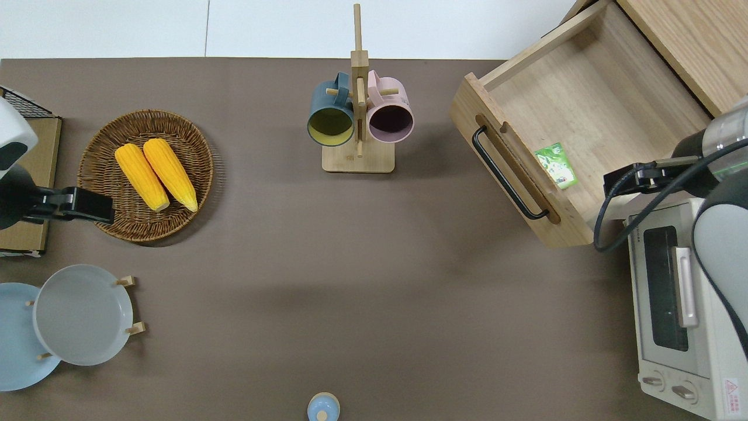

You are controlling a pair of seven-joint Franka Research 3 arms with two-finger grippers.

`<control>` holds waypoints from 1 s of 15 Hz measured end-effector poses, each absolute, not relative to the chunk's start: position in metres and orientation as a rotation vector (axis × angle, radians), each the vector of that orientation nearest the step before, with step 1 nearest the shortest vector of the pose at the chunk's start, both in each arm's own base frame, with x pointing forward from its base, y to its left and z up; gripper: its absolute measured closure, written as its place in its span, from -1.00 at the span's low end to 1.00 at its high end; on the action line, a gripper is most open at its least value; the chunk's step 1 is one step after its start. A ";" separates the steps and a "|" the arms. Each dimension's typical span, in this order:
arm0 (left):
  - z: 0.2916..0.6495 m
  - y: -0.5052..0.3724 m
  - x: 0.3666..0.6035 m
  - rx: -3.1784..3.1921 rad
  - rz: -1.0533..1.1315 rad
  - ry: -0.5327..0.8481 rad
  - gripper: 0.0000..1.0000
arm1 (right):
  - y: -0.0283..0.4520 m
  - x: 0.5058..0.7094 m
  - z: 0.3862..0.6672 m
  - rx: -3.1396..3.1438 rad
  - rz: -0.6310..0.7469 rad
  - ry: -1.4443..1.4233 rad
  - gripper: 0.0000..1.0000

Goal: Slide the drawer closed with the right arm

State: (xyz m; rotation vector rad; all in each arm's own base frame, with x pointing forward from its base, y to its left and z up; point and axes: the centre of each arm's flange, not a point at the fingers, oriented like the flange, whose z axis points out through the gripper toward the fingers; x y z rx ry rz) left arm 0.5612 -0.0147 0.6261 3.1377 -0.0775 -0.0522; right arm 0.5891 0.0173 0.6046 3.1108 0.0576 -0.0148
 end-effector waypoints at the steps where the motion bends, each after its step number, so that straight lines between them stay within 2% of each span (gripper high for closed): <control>1: 0.626 -0.015 0.561 3.138 -0.052 -0.078 -0.99 | 0.018 0.589 0.605 3.111 -0.015 0.058 -0.97; 10: 0.626 -0.015 0.561 3.138 -0.052 -0.078 -0.99 | 0.017 0.589 0.605 3.110 -0.015 0.071 -0.95; 11: 0.626 -0.015 0.561 3.138 -0.052 -0.078 -0.99 | 0.017 0.589 0.605 3.110 -0.015 0.072 -0.81; 15: 0.626 -0.015 0.561 3.138 -0.052 -0.078 -0.99 | 0.015 0.589 0.605 3.110 -0.015 0.068 0.00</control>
